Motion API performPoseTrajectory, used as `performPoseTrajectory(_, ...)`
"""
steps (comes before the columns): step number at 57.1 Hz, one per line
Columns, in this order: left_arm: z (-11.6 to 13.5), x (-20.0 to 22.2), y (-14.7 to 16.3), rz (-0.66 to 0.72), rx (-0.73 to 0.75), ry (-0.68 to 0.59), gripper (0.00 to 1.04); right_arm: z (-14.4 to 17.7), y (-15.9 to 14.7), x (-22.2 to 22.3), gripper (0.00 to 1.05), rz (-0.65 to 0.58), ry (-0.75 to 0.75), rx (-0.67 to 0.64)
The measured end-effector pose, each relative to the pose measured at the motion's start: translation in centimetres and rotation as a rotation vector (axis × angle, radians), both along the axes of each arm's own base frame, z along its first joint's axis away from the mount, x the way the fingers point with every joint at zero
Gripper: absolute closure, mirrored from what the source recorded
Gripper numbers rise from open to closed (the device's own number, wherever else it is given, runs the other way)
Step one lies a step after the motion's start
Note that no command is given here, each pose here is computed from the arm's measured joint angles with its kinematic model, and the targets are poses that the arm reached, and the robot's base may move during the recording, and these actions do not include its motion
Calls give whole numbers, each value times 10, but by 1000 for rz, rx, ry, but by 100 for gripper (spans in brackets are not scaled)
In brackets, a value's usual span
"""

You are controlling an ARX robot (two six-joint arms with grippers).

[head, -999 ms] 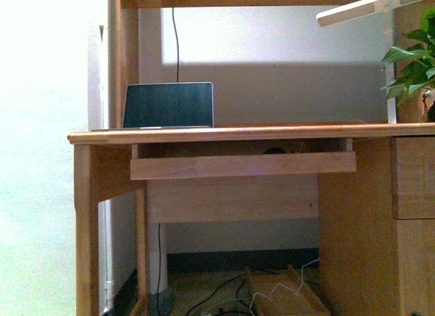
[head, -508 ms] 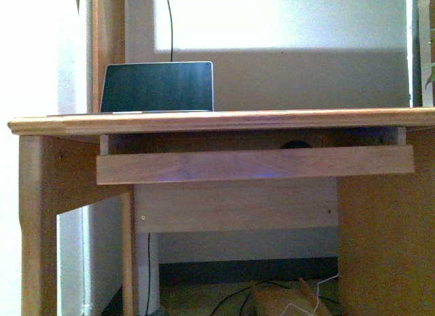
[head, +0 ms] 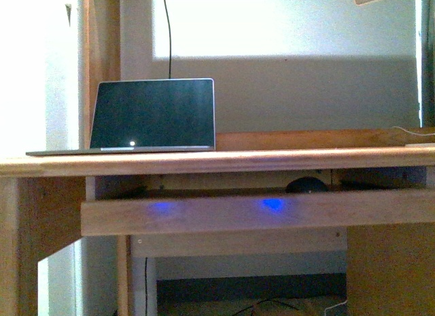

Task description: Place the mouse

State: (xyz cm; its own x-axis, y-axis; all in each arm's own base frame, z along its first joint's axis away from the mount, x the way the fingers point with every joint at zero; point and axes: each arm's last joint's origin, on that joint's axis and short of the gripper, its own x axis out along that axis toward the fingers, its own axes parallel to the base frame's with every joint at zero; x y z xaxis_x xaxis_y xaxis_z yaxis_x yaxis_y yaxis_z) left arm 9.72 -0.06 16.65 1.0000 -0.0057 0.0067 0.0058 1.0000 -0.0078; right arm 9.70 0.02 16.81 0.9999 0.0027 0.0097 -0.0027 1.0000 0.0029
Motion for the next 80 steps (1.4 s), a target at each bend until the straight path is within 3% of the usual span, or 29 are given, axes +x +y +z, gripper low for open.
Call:
performPoseTrajectory(30, 0, 0, 0, 0, 0, 0, 8, 0, 0, 0, 7, 0, 0, 0)
performPoseTrajectory(39, -8, 5, -3, -46, -91, 264, 8, 0, 0, 0, 7, 0, 0, 0)
performPoseTrajectory(44, -9, 13, -6, -85, -61, 290, 8, 0, 0, 0, 7, 0, 0, 0)
performPoseTrajectory(53, -12, 44, -5, -128, 193, 274, 8, 0, 0, 0, 7, 0, 0, 0)
performPoseTrajectory(62, -15, 109, -5, -170, 707, 140, 8, 0, 0, 0, 7, 0, 0, 0)
performPoseTrajectory(70, -26, 158, -10, -224, 1024, 10, 8, 0, 0, 0, 7, 0, 0, 0)
performPoseTrajectory(80, -32, 198, -19, -299, 1261, -130, 8, 0, 0, 0, 7, 0, 0, 0)
